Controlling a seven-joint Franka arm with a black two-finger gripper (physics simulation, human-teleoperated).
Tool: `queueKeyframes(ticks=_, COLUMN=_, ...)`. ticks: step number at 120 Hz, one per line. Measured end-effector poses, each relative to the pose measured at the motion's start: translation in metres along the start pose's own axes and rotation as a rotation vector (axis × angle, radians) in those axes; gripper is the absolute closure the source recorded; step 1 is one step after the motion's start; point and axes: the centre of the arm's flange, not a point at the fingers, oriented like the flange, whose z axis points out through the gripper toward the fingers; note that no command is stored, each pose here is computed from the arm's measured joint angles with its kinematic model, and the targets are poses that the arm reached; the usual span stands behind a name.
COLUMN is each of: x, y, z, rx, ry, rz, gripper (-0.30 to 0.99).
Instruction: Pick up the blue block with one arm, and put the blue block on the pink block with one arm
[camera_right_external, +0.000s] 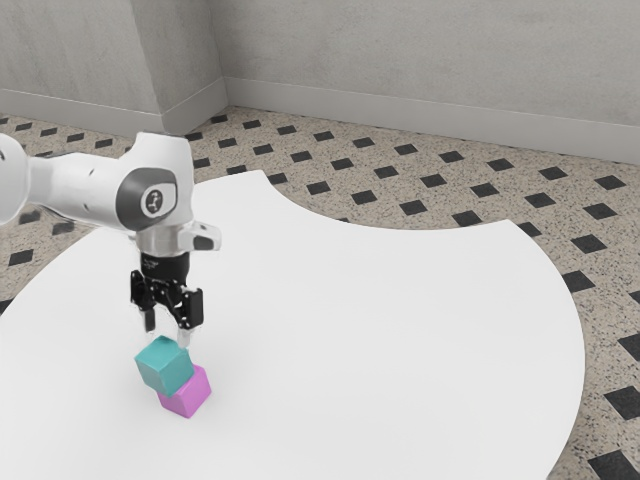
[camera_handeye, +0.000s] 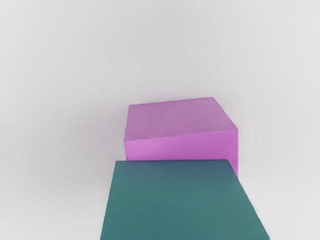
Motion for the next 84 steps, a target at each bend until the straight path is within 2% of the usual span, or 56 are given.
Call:
queueKeyframes(ticks=13, x=0.012, y=0.008, z=-0.048, rx=0.026, ry=0.091, rz=0.022, gripper=0.03)
queueKeyframes(ticks=31, x=0.021, y=0.056, z=-0.153, rx=0.087, ry=0.272, rz=0.110, gripper=0.02)
queueKeyframes(ticks=43, x=0.006, y=0.088, z=-0.236, rx=0.110, ry=0.400, rz=0.162, gripper=0.01)
queueKeyframes(ticks=53, x=-0.022, y=0.096, z=-0.304, rx=0.125, ry=0.493, rz=0.170, gripper=0.01)
queueKeyframes(ticks=67, x=-0.046, y=0.089, z=-0.341, rx=0.150, ry=0.508, rz=0.150, gripper=0.00)
queueKeyframes(ticks=84, x=-0.040, y=0.088, z=-0.328, rx=0.182, ry=0.415, rz=0.130, gripper=0.00)
